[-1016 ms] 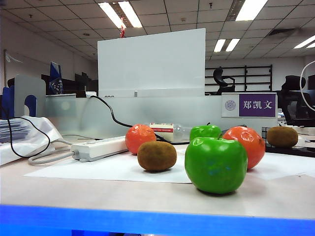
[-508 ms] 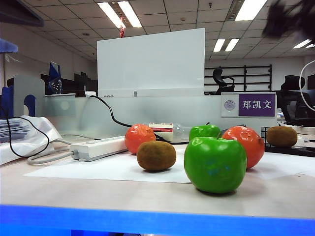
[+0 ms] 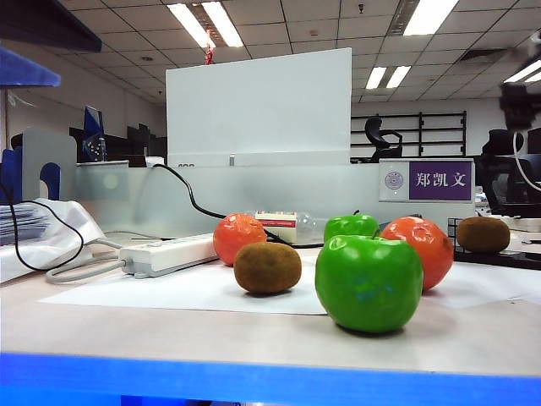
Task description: Put the same fruits together.
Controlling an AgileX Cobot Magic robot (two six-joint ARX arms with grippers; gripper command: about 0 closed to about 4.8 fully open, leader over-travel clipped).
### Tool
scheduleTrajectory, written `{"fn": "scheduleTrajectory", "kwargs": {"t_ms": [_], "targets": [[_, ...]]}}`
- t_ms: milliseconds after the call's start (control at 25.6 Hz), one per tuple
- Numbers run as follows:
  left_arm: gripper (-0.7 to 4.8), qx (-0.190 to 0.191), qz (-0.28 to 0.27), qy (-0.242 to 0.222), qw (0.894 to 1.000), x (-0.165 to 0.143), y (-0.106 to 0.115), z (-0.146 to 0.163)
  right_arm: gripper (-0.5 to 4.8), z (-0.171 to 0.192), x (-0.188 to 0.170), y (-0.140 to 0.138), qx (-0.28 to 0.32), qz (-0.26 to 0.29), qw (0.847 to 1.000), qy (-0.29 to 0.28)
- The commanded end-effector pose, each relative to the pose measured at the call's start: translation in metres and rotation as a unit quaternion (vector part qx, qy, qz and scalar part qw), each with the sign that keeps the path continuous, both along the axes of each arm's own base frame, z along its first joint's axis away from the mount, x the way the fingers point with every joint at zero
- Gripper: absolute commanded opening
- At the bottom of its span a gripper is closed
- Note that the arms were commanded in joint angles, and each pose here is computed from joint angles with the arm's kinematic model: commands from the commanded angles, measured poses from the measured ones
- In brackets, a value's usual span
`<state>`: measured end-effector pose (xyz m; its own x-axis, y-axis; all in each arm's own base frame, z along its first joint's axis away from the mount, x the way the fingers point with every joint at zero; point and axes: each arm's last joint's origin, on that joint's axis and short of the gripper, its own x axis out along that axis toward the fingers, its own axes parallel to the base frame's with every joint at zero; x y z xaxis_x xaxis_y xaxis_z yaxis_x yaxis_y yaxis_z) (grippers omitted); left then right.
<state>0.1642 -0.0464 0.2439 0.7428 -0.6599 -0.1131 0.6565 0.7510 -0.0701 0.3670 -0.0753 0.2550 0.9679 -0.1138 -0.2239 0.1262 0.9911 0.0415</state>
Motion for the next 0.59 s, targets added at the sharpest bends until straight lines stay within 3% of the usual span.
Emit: {"fn": "scheduleTrajectory", "kwargs": {"t_ms": [39,274,586], "targets": [[4.77,0.003,-0.004,-0.011,1.0,0.0,0.0,0.003,4.79,-0.026,0.005,-0.005,0.049,0.064,0.995,0.055],[4.77,0.003,-0.002,-0.019,1.0,0.001,0.0,0.004,4.79,-0.059,0.018,0.027,0.051,0.14,0.982,0.113],[4.76,0.002,-0.002,-0.019,1.0,0.001,0.0,0.004,4.79,-0.091,0.03,0.033,0.057,0.149,0.977,0.144]]}}
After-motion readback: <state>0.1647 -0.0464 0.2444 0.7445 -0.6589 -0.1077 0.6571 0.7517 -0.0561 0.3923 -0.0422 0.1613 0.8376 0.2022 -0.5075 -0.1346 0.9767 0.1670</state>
